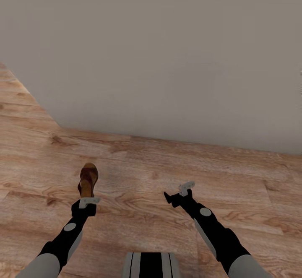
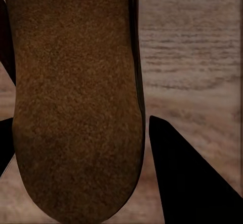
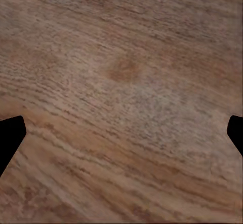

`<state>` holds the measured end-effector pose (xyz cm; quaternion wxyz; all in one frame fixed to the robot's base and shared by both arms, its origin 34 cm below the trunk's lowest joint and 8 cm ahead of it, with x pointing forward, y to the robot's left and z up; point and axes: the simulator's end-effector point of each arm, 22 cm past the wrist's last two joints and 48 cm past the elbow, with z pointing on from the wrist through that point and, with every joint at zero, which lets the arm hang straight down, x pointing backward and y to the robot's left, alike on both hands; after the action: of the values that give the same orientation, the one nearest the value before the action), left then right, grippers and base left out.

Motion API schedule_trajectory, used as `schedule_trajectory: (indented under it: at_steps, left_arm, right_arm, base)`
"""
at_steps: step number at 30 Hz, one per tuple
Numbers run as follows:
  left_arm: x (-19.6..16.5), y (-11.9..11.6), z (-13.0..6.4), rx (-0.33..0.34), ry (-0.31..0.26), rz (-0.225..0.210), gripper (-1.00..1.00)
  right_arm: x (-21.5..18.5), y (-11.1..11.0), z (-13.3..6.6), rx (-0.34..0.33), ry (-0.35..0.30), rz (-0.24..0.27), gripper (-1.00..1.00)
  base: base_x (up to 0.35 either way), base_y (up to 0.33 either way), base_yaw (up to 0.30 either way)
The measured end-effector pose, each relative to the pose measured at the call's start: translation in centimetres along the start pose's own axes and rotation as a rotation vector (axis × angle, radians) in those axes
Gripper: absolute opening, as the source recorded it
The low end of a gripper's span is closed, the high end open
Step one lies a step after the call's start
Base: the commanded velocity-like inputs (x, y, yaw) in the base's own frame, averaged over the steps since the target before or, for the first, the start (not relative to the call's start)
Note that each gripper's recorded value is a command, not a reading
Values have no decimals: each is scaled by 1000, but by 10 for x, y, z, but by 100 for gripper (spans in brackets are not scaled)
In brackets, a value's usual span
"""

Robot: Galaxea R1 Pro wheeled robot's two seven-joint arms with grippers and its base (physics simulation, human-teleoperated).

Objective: Pick up the two gym shoes and the two sandals from the corridor floor and place them onto the hallstand (shoe rack) in the corridor, making sure they are on the rack and not on the floor. Arrange them so the two gym shoes are next to each other and the two sandals are next to each other.

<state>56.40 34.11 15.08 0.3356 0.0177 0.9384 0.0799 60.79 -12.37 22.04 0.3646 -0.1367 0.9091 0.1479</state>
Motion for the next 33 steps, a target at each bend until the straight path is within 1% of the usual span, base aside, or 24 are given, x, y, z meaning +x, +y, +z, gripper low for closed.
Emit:
schedule_trajectory:
  at_steps: [2, 3, 4, 5, 6, 7, 11, 13, 14, 16, 19, 23, 29, 30, 31, 33]
  left_arm:
    - [-3, 1, -3, -2, -7, -1, -100]
    - [-5, 2, -4, -3, -11, -2, -100]
    - [-4, 3, -7, -4, -10, -2, -100]
    - [-2, 4, -9, -5, -9, -2, -100]
    - [6, 5, -14, -6, -1, -3, -100]
    - [4, 5, -16, -7, -5, -3, -100]
    - [-5, 8, -21, -12, -22, -5, -100]
    - [-9, 12, -23, -22, -29, -16, -100]
    - [-11, 14, -24, -27, -32, -22, -100]
    - [-14, 15, -27, -31, -38, -25, -100]
    - [-1, 21, -37, -44, -28, -39, -100]
    - [0, 25, -46, -53, -35, -56, -100]
    - [-12, 28, -55, -57, -52, -71, -100]
    - [-14, 28, -57, -56, -50, -72, -100]
    - [-13, 27, -59, -56, -46, -75, -100]
    - [-18, 26, -62, -56, -48, -77, -100]
  right_arm:
    - [16, -24, -4, 102, -8, -2, 100]
    - [19, -30, -6, 126, -13, -3, 100]
    - [26, -40, -9, 168, -20, -4, 100]
    - [33, -47, -12, 202, -31, -4, 100]
    - [49, -61, -21, 262, -59, -2, 100]
    - [55, -64, -24, 274, -62, -3, 100]
    - [82, -73, -38, 314, -36, -5, 100]
    - [94, -81, -50, 348, -49, -9, 100]
    - [99, -89, -59, 383, -68, -11, 100]
    - [99, -95, -66, 411, -85, -15, 100]
    - [114, -110, -87, 485, -85, -17, 100]
    - [114, -116, -98, 515, -99, -21, 100]
    - [120, -113, -121, 527, -116, -19, 100]
    - [119, -113, -124, 530, -124, -15, 100]
    - [121, -114, -133, 546, -140, 8, 100]
    - [117, -115, -138, 557, -148, 22, 100]
  base:
    - [0, 0, 0]
    - [0, 0, 0]
    - [0, 0, 0]
    - [0, 0, 0]
    - [0, 0, 0]
    - [0, 0, 0]
    - [0, 0, 0]
    - [0, 0, 0]
    - [0, 0, 0]
    - [0, 0, 0]
    - [0, 0, 0]
    - [0, 0, 0]
    - [0, 0, -1]
    - [0, 0, -39]
    - [0, 0, -47]
    - [0, 0, -52]
